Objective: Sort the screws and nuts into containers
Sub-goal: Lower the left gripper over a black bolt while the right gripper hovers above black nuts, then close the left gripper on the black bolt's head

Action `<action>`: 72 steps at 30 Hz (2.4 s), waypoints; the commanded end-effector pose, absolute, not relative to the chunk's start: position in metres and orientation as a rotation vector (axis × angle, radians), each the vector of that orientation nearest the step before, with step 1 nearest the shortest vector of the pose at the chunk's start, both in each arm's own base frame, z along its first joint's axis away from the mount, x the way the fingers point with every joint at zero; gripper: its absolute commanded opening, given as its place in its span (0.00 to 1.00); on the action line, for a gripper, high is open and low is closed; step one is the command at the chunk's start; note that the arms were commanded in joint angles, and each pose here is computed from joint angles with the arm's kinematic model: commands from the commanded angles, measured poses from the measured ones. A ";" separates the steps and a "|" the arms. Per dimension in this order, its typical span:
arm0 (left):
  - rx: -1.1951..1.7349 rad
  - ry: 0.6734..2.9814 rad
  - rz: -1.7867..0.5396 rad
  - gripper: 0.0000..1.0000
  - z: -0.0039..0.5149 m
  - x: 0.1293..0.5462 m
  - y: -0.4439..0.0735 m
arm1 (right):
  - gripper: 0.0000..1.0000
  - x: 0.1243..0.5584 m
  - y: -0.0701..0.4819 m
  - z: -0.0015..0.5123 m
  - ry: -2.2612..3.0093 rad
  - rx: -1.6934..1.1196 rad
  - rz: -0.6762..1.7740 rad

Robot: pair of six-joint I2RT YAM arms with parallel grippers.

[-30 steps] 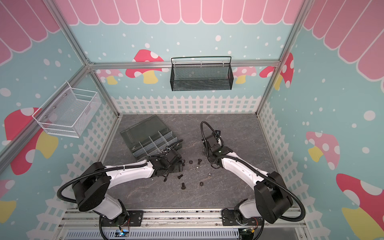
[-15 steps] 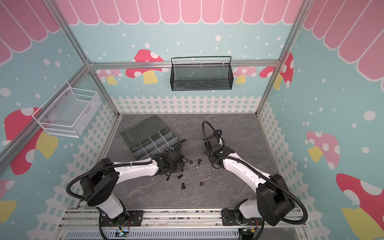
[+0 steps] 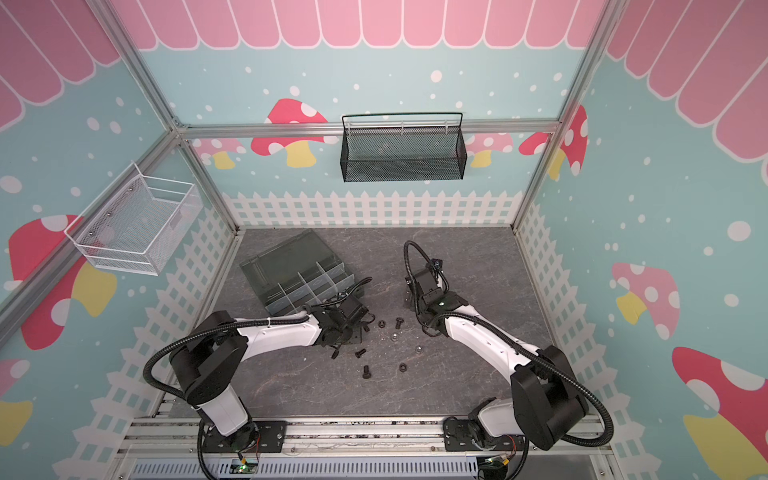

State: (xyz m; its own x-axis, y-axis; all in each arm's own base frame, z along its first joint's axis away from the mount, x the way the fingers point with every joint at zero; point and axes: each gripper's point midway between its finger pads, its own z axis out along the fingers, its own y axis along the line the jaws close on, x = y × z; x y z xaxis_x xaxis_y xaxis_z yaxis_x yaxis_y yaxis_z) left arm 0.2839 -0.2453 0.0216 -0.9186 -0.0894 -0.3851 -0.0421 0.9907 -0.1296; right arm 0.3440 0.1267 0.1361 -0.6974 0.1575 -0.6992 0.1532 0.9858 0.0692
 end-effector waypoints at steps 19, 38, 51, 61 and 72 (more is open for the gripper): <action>-0.033 2.816 -0.072 0.48 0.008 0.287 -0.236 | 0.98 0.346 0.121 0.133 2.355 0.232 -0.006; 0.027 2.835 0.012 0.28 0.006 0.284 -0.228 | 0.98 0.344 0.119 0.127 2.365 0.246 -0.004; 0.136 2.873 0.047 0.34 0.003 0.285 -0.231 | 0.98 0.343 0.117 0.128 2.361 0.252 0.003; 0.135 2.879 0.057 0.36 0.001 0.286 -0.228 | 0.98 0.342 0.115 0.131 2.351 0.254 0.004; 0.144 2.863 0.067 0.36 0.001 0.298 -0.233 | 0.98 0.342 0.115 0.126 2.365 0.254 0.004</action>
